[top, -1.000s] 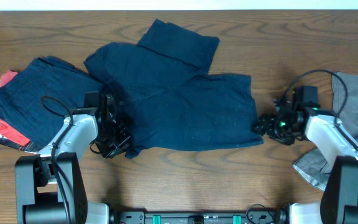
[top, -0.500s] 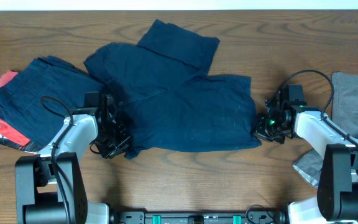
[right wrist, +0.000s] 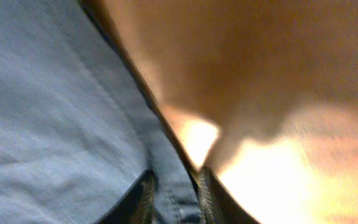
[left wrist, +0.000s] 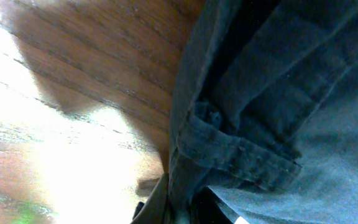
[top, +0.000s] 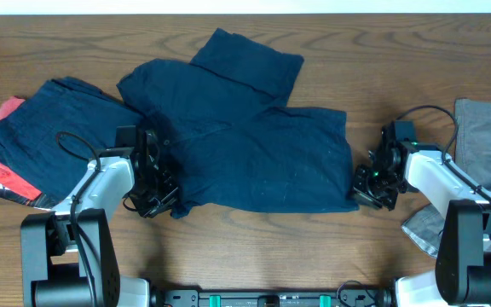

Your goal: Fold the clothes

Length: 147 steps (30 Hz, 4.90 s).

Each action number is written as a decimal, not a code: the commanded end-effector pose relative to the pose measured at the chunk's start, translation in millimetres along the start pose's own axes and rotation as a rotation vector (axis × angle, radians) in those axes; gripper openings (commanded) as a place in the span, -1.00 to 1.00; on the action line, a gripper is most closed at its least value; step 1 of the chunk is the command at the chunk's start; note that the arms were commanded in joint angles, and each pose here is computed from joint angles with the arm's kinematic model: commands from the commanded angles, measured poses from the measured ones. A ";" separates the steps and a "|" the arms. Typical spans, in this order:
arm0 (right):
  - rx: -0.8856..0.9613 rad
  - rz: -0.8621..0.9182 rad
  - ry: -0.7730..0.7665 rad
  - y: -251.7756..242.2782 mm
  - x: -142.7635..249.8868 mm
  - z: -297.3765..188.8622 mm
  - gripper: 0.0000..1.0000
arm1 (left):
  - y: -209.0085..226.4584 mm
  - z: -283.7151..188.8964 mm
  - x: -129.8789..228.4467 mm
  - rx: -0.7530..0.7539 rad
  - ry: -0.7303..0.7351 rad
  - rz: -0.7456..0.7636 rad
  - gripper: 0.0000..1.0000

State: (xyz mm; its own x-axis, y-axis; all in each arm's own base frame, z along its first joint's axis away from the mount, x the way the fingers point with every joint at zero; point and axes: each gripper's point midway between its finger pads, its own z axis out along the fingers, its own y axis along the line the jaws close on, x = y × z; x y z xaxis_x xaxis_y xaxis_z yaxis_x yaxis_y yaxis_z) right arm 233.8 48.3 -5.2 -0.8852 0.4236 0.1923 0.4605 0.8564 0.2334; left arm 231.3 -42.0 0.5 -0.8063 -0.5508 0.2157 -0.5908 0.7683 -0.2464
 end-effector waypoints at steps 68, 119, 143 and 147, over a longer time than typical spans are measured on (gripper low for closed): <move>-0.098 -0.259 -0.860 57.7 -76.6 -281.7 -0.98 | -31.9 -123.9 97.0 0.148 -0.464 0.268 -0.88; -0.229 -0.678 -0.662 240.2 -137.2 -76.4 -0.21 | -72.8 -173.7 -100.9 0.360 -0.873 -0.202 0.33; 0.194 -0.279 -0.261 95.3 -108.1 -12.4 -0.95 | -45.0 -14.0 -53.4 0.049 -0.301 -0.076 0.32; 0.063 -0.210 -0.251 97.2 -109.8 -35.9 -0.83 | -46.1 -12.4 -47.9 0.054 -0.273 -0.039 0.32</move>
State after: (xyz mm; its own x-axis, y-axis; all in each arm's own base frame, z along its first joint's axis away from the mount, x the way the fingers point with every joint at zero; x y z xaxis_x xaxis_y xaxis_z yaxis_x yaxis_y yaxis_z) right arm 370.6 78.1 5.6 -0.9761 0.2057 -0.0700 0.1986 0.9753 0.0970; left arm 304.2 -41.9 15.4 -0.7230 -0.6883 -0.0591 -0.6473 0.7048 -0.2903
